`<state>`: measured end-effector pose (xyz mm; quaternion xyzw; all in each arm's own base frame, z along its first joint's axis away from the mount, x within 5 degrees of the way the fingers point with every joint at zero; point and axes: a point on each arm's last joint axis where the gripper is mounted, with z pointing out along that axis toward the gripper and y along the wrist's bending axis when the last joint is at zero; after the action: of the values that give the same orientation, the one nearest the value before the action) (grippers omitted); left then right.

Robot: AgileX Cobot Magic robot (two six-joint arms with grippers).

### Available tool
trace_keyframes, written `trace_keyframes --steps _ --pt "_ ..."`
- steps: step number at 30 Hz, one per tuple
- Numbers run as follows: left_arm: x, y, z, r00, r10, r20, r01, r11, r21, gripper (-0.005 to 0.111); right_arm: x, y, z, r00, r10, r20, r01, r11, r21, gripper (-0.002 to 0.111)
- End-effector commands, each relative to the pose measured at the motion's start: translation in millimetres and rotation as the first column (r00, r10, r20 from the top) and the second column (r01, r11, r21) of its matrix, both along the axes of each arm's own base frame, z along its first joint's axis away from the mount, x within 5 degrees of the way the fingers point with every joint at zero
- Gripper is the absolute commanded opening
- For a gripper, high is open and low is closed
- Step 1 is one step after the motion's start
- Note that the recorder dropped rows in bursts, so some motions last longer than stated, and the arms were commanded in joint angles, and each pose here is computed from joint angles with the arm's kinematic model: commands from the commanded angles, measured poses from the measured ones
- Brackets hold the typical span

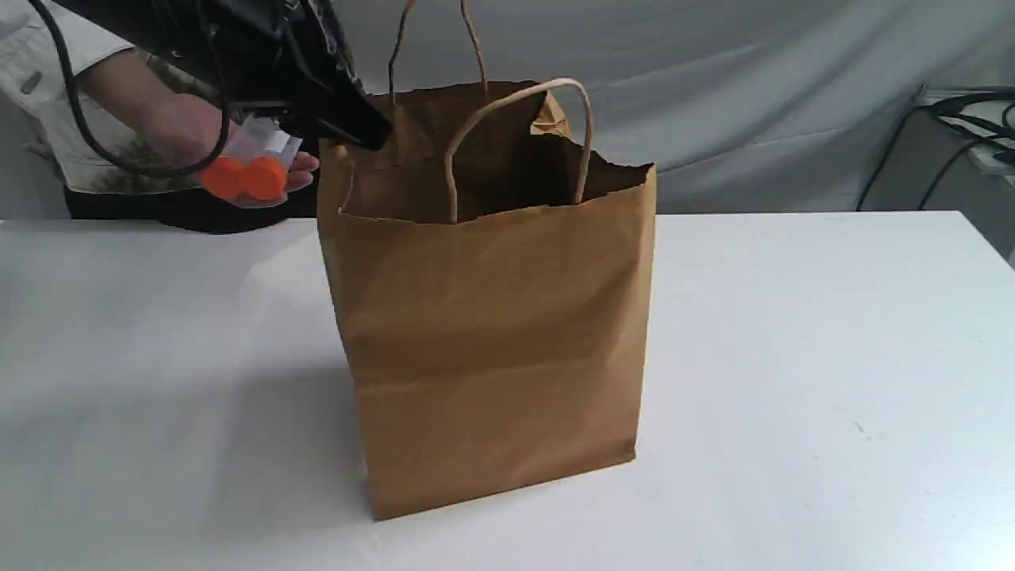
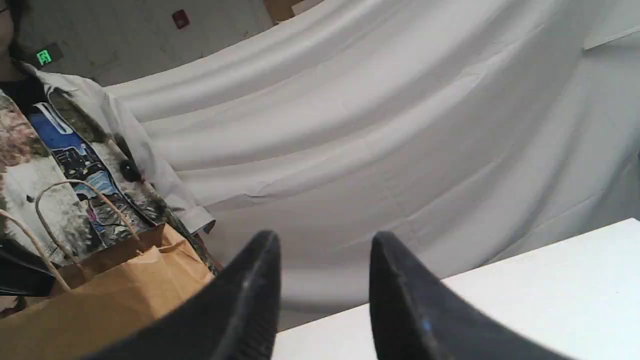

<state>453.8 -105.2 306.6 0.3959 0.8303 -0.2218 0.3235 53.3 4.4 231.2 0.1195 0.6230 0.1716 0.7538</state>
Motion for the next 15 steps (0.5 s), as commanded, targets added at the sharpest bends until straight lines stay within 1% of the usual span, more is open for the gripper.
trace_keyframes --steps 1,3,5,8,9,11,12,14,15 --pt "0.9 -13.5 -9.3 0.999 -0.022 -0.024 0.022 1.000 0.000 0.074 -0.4 0.0 1.2 1.000 0.000 0.002 0.000 1.000 -0.003 0.030" --pt "1.7 -17.8 -15.1 0.999 -0.032 -0.035 0.032 0.999 0.010 0.074 -0.4 0.0 1.2 1.000 0.000 0.002 0.000 1.000 -0.003 0.030" --pt "2.5 -17.4 -18.8 0.999 -0.026 -0.044 0.027 0.999 0.030 0.074 -0.4 0.0 1.2 1.000 0.000 0.002 0.000 1.000 -0.003 0.030" --pt "3.1 -14.6 -22.6 0.995 0.041 -0.093 -0.036 0.998 0.057 0.071 -0.4 0.0 1.2 1.000 0.000 0.002 0.000 1.000 -0.003 0.030" --pt "3.3 -13.2 -23.6 0.992 0.068 -0.109 -0.061 0.996 0.066 0.064 -0.4 0.0 1.2 1.000 0.000 0.002 0.000 1.000 -0.003 0.030" --pt "3.4 -12.4 -24.1 0.985 0.107 -0.136 -0.099 0.993 0.063 0.047 -0.4 0.0 1.2 1.000 0.000 0.002 0.000 1.000 -0.003 0.030" --pt "3.4 -12.4 -24.1 0.984 0.113 -0.141 -0.105 0.993 0.061 0.036 -0.4 0.0 1.2 1.000 0.000 0.002 0.000 1.000 -0.003 0.030" --pt "2.3 -14.7 -23.3 0.984 0.107 -0.141 -0.099 0.993 0.061 0.007 -0.4 0.0 1.2 1.000 0.000 0.002 0.000 1.000 -0.003 0.030" --pt "1.2 -17.3 -22.3 0.986 0.097 -0.135 -0.089 0.994 0.065 0.001 -0.4 0.0 1.2 1.000 0.000 0.002 0.000 1.000 -0.003 0.030"
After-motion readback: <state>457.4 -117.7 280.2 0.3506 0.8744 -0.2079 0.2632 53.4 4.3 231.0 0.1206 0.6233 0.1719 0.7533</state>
